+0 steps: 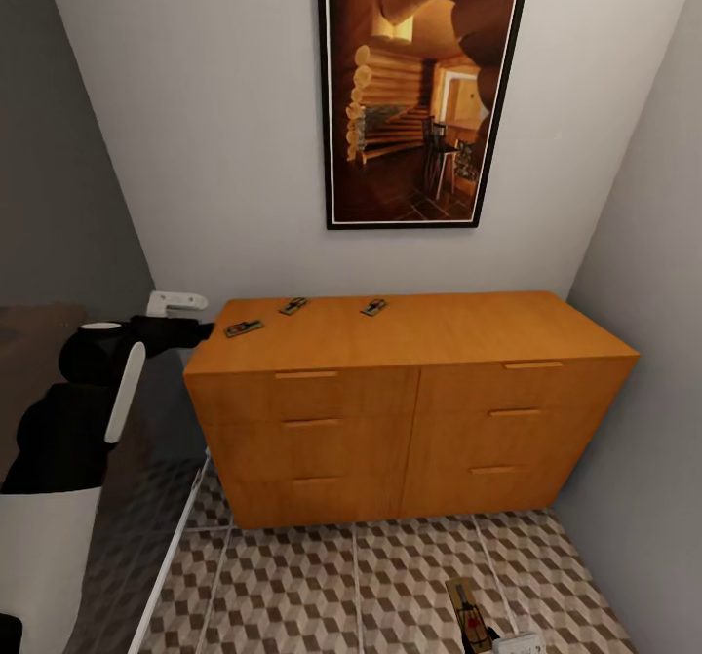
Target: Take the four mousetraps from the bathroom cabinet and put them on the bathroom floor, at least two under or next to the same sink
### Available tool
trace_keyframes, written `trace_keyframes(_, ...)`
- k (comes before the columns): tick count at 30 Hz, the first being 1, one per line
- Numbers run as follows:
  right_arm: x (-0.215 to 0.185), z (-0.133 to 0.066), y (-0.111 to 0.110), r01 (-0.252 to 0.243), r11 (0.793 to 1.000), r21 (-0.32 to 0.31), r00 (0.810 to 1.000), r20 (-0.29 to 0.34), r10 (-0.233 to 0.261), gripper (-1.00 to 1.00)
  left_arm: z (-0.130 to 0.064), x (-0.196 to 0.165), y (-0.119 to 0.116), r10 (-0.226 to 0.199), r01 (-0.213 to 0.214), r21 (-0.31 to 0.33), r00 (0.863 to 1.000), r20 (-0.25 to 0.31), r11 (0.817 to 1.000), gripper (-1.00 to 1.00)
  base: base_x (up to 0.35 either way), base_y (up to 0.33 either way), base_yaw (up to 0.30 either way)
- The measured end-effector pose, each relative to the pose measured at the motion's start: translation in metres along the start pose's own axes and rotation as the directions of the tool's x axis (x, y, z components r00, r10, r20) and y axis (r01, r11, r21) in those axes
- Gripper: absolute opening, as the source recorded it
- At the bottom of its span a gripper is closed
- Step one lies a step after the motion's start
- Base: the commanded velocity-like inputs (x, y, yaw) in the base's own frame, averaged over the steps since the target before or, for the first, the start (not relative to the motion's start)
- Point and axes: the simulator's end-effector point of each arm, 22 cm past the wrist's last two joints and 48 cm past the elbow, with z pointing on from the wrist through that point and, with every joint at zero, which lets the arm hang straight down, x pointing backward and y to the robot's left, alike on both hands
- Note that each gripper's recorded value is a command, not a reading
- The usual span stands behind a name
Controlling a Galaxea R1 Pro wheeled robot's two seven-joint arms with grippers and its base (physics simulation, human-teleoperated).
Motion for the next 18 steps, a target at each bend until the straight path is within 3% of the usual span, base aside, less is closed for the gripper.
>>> trace_keyframes(7, 0.000, 0.000, 0.000, 0.000, 1.000, 0.000, 1.000, -0.001, 0.000, -1.00, -0.014, -0.002, 0.012, 0.083, -0.083, 0.185, 0.996, 0.007, 0.979, 1.00, 0.000, 0.000, 0.000)
trace_keyframes(13, 0.005, 0.000, 0.000, -0.002, 1.000, -0.002, 1.000, -0.022, 0.002, -1.00, -0.031, -0.010, 0.026, 0.153, -0.159, 0.255, 0.987, 0.044, 0.954, 1.00, 0.000, 0.000, 0.000)
trace_keyframes(18, 0.009, 0.000, 0.001, -0.004, 1.000, -0.003, 0.999, -0.041, 0.004, -1.00, -0.040, -0.013, 0.018, 0.183, -0.196, 0.329, 0.980, 0.073, 0.924, 1.00, 0.000, 0.000, 0.000)
